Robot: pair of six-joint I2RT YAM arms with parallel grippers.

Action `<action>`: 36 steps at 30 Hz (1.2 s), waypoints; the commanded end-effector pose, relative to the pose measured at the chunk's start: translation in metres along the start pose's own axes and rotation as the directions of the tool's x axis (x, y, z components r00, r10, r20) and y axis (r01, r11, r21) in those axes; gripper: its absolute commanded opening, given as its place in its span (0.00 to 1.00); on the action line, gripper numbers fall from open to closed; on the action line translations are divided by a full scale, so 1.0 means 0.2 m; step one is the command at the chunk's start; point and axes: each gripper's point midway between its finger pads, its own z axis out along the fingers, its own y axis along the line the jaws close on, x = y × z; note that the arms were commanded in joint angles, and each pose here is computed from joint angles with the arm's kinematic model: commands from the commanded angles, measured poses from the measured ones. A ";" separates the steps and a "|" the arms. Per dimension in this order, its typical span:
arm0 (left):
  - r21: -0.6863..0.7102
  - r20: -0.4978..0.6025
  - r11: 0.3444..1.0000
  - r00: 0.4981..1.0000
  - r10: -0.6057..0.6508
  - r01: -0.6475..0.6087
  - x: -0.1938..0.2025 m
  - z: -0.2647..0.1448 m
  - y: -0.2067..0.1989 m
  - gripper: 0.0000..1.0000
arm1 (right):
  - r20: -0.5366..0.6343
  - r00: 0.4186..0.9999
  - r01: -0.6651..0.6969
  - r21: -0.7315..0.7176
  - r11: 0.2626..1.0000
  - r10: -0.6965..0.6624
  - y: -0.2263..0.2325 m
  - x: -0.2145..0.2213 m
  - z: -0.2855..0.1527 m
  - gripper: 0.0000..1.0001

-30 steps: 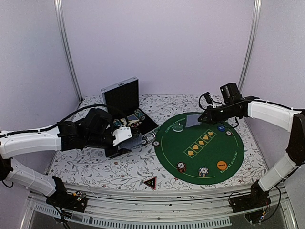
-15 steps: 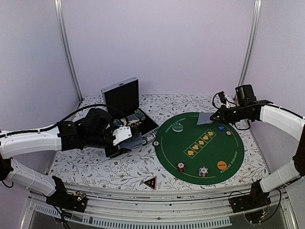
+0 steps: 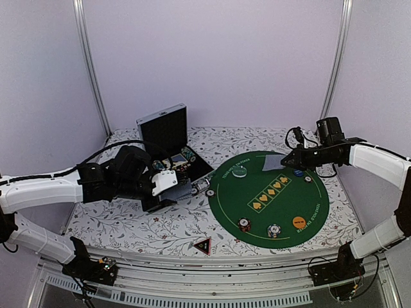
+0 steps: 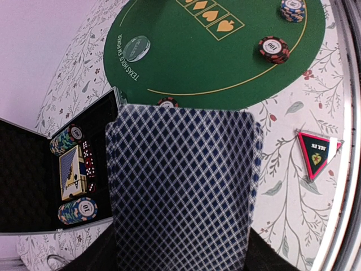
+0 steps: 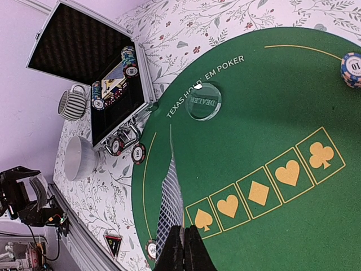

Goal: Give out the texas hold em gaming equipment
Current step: Place the poker card at the center of the board.

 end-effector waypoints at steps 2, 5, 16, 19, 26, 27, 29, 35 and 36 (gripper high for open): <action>-0.014 0.026 1.000 1.000 -0.014 0.014 -0.01 -0.02 0.02 0.63 | -0.006 1.000 -0.009 0.027 1.000 0.009 -0.02 0.01 -0.01 0.02; -0.014 0.028 1.000 0.999 -0.015 0.015 -0.02 -0.02 0.03 0.63 | 0.002 1.000 0.007 0.051 0.999 -0.007 -0.03 -0.01 -0.02 0.02; -0.013 0.034 1.000 0.999 -0.012 0.012 -0.02 -0.03 0.02 0.63 | 0.033 0.999 -0.004 0.153 0.988 -0.001 -0.17 -0.07 -0.06 0.02; -0.011 0.030 1.000 0.999 -0.011 0.011 -0.02 -0.03 0.02 0.63 | 0.031 0.999 -0.017 0.165 0.986 0.012 -0.21 -0.06 -0.07 0.02; -0.020 0.032 1.000 0.999 -0.009 0.010 -0.02 -0.04 0.03 0.63 | 0.002 0.998 -0.065 0.137 0.988 0.065 -0.20 0.02 -0.07 0.02; -0.021 0.029 1.000 1.000 -0.010 0.010 -0.01 -0.04 0.03 0.63 | -0.008 0.996 -0.085 0.130 0.988 0.087 -0.20 0.04 -0.07 0.02; -0.023 0.033 1.000 0.999 -0.010 0.010 -0.02 -0.04 0.03 0.63 | -0.029 0.993 -0.107 0.134 0.985 0.112 -0.20 0.08 -0.07 0.02; -0.017 0.037 1.000 0.999 -0.009 0.009 -0.02 -0.04 0.03 0.63 | 0.015 0.996 -0.093 0.143 0.985 0.092 -0.20 0.02 -0.10 0.03; -0.016 0.037 1.000 0.999 -0.009 0.010 -0.02 -0.04 0.03 0.63 | 0.012 0.995 -0.095 0.139 0.986 0.094 -0.19 0.02 -0.09 0.03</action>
